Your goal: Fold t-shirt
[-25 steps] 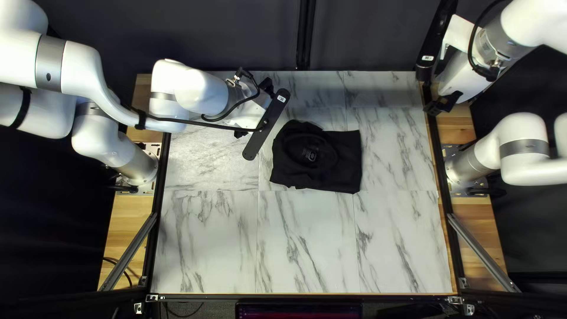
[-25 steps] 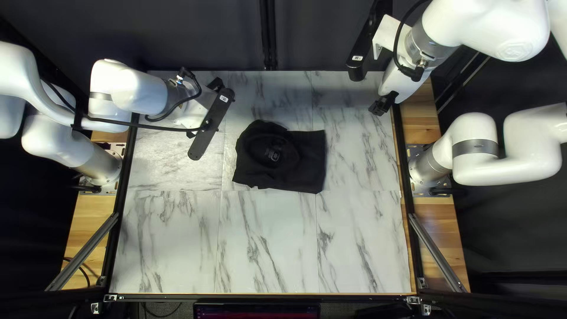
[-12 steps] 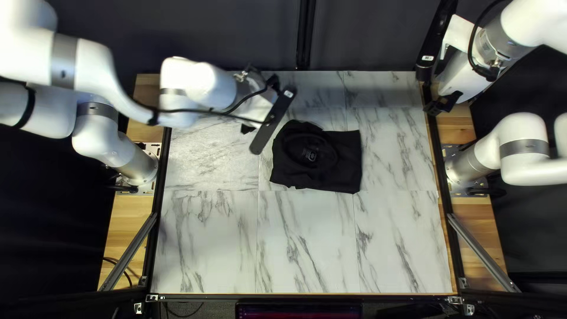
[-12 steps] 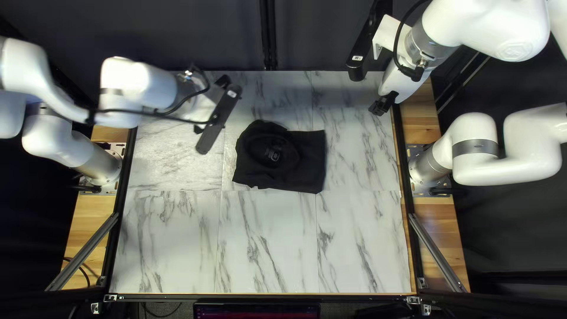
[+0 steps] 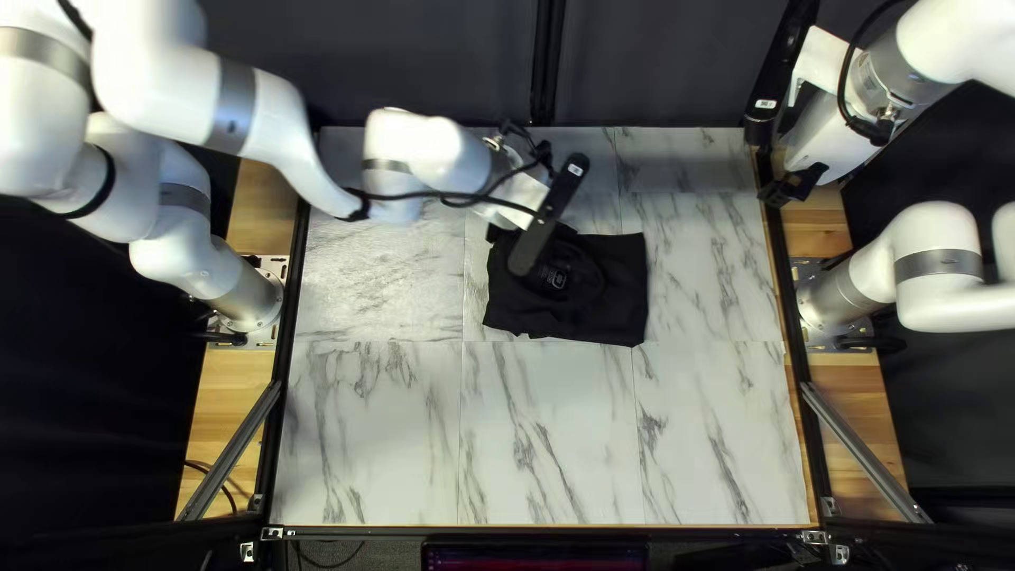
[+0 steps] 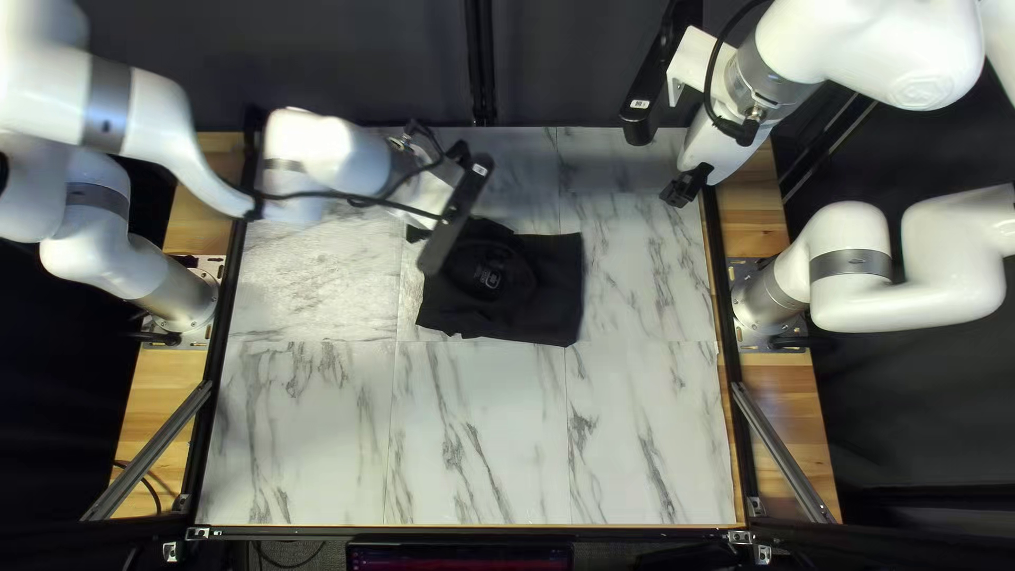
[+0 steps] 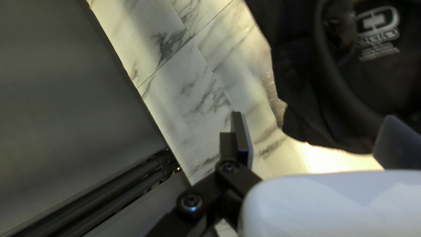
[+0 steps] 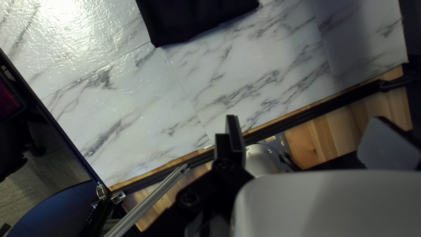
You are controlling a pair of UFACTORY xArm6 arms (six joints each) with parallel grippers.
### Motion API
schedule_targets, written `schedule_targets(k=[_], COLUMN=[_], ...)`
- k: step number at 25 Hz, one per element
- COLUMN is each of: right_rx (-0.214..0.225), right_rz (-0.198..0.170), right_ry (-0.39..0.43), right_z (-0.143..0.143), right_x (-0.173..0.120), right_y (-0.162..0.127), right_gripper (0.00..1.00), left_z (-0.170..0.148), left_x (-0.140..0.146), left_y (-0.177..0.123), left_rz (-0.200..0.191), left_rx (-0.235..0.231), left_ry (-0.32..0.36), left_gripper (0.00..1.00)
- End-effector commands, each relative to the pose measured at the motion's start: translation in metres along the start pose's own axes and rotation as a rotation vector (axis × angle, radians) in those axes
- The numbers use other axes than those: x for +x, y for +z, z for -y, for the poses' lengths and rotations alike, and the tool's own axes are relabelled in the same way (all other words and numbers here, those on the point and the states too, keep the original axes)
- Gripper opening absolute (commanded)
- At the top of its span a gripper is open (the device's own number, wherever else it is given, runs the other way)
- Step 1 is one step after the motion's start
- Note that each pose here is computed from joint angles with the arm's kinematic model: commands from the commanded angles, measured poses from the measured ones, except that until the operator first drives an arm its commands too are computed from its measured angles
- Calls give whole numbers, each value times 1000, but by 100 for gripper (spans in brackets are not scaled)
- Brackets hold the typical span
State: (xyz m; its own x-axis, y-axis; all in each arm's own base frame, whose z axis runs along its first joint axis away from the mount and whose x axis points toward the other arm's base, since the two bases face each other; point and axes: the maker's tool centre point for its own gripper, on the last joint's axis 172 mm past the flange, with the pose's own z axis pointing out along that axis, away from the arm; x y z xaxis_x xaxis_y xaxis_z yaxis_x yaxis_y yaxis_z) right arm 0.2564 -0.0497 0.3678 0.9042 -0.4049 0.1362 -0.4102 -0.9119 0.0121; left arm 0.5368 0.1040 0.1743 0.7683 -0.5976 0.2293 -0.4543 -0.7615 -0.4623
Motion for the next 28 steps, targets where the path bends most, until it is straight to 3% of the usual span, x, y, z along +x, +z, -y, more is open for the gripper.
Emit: schedule_targets(k=[1, 7, 11, 18, 23, 28], right_rx=[0, 0, 0, 0, 0, 0], right_rz=[0, 0, 0, 0, 0, 0], right_ry=[0, 0, 0, 0, 0, 0], right_z=[0, 0, 0, 0, 0, 0], right_x=[0, 0, 0, 0, 0, 0], right_y=[0, 0, 0, 0, 0, 0], right_gripper=[100, 100, 100, 100, 100, 100], left_z=[0, 7, 8, -3, -20, -21], left_x=[20, 23, 26, 27, 40, 35], left_y=[34, 76, 86, 82, 50, 73], left_rz=[29, 59, 68, 83, 90, 105], left_rx=[36, 41, 30, 14, 31, 13], left_ry=[-53, -106, -121, -134, -133, -135], left_gripper=[100, 100, 100, 100, 100, 100])
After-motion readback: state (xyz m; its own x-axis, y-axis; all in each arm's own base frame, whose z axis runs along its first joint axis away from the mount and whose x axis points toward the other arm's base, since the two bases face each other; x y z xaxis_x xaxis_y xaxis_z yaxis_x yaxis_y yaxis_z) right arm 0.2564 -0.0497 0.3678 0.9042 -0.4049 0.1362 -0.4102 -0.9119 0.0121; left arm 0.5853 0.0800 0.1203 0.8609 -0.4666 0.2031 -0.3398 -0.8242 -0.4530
